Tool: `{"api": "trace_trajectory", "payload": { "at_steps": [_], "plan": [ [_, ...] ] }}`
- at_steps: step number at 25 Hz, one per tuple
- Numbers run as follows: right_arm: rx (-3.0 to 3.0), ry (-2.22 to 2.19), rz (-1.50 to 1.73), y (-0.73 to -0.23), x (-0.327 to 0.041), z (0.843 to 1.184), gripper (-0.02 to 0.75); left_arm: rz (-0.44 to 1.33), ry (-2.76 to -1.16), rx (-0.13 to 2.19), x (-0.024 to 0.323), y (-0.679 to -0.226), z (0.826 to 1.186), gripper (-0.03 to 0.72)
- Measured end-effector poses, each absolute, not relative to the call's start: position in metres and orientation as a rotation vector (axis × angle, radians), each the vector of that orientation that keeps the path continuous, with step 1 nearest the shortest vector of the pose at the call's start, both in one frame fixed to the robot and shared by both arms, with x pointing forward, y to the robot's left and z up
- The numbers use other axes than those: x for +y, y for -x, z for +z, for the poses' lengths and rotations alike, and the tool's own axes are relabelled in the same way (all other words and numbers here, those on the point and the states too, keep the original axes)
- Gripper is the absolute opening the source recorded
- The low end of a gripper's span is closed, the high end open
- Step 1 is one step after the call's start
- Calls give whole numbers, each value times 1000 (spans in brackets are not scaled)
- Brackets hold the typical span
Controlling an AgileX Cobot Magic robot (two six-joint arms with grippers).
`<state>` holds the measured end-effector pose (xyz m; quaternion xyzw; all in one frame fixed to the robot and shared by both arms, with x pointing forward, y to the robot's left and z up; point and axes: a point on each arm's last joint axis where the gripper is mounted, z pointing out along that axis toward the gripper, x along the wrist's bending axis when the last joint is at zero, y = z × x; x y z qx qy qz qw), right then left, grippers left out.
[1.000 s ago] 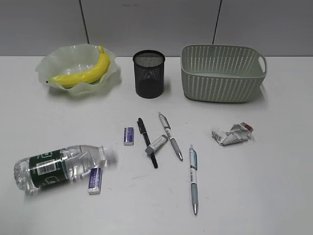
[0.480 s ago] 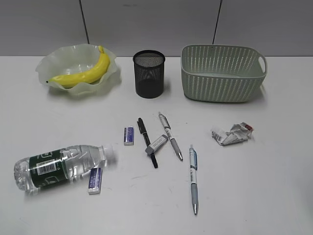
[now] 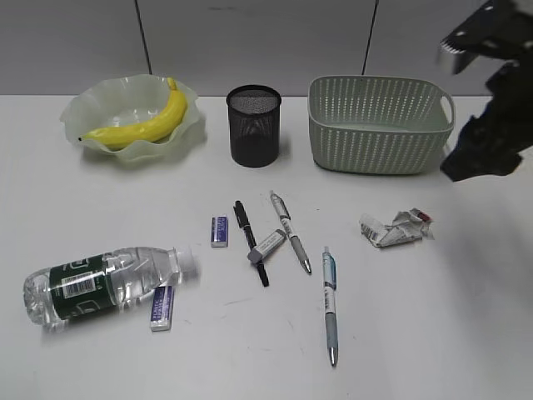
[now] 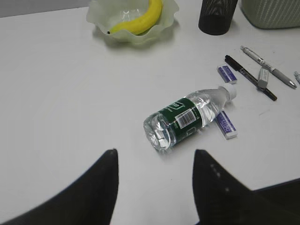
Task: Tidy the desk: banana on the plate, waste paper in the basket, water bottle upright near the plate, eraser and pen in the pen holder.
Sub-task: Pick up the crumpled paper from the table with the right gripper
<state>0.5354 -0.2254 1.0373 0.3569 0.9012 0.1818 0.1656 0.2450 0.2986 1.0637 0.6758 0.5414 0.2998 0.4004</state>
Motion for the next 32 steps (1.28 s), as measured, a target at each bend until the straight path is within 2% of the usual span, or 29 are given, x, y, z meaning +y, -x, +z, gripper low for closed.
{"api": "trace_trajectory", "payload": {
  "at_steps": [4,5,6,12,20,23,27,29,32],
  "plan": [
    [2715,-868,363,-564,-190,1000,586,758,-1709,1369,299,-245,1064,382],
    [2770,-848,309,-576,-177,979,594,758,-1709,1369,299,-245,1064,382],
    [2770,-848,309,-576,-177,979,594,758,-1709,1369,299,-245,1064,382],
    [2885,-959,120,-603,-165,920,597,790,-1664,1333,301,-235,1064,382],
    [2918,-994,-3,-615,-164,887,580,810,-1633,1307,302,-229,1063,382],
    [2937,-1002,-30,-613,-165,881,489,810,-1633,1307,302,-229,1063,382],
    [2956,-1015,-53,-613,-165,883,192,810,-1633,1307,302,-229,1063,382],
    [2969,-1043,-49,-613,-163,888,75,810,-1633,1307,302,-229,1063,382],
    [2987,-1104,-4,-616,-157,900,68,810,-1633,1307,302,-229,1063,382]
  ]
}}
